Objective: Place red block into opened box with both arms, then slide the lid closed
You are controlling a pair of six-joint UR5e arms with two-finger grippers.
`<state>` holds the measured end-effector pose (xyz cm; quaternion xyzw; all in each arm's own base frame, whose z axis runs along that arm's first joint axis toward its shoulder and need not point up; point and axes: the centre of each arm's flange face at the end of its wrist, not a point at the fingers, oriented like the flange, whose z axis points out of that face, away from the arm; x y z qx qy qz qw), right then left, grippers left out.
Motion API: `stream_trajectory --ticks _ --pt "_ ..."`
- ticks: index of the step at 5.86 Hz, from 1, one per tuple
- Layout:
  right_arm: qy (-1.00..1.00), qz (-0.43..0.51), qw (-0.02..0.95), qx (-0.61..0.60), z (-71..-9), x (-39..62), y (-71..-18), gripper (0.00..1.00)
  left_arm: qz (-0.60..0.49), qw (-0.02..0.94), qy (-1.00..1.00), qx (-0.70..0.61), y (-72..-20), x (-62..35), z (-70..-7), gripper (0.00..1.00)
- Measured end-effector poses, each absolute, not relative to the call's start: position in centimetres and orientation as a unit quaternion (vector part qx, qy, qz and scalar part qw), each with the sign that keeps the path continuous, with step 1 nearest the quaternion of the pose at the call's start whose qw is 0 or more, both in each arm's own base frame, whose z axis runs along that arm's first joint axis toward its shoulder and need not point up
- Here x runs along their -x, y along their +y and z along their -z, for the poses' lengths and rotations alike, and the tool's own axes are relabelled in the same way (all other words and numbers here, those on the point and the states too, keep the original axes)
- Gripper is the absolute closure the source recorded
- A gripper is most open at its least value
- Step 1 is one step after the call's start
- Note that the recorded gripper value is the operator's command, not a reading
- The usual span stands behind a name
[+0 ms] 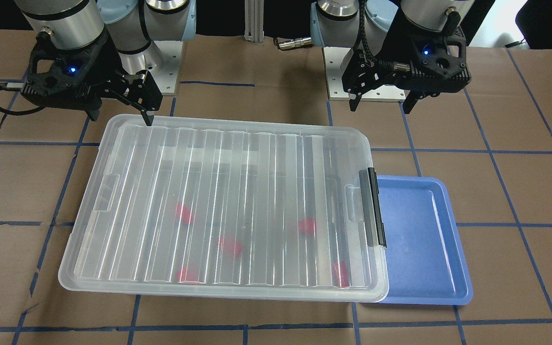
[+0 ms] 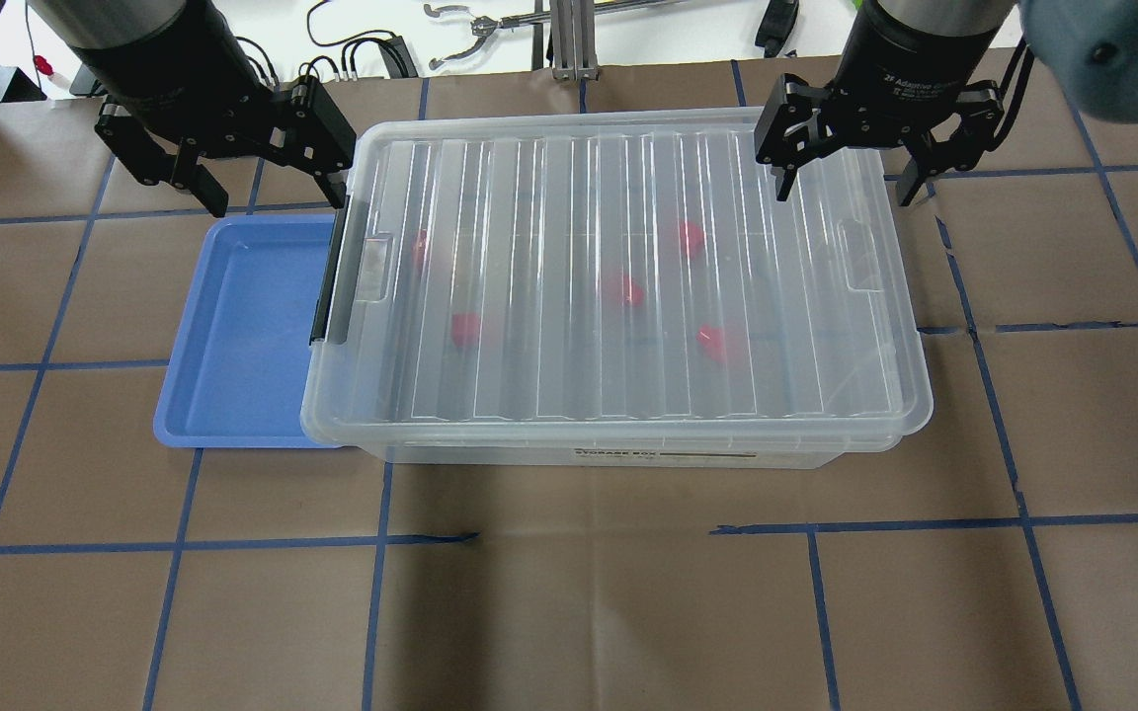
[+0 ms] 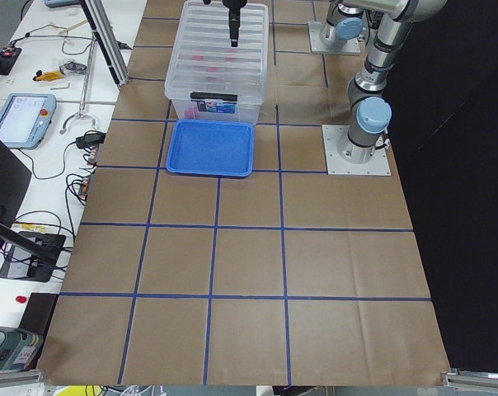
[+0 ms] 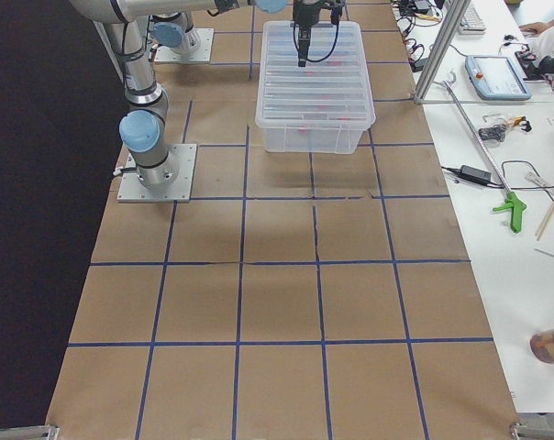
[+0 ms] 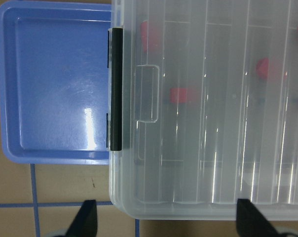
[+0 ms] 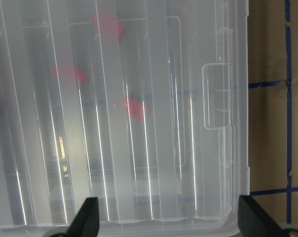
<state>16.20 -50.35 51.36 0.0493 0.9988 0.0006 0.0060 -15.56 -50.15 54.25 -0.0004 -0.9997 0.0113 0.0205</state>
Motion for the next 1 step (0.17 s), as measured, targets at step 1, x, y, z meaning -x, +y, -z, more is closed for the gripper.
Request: stream_trajectory --ticks 1 --pt "0.999 -0.001 0.006 -0.049 -51.39 -16.20 -50.30 0.00 -0.018 0.020 -1.000 0.001 -50.82 15.79 -54.37 0.01"
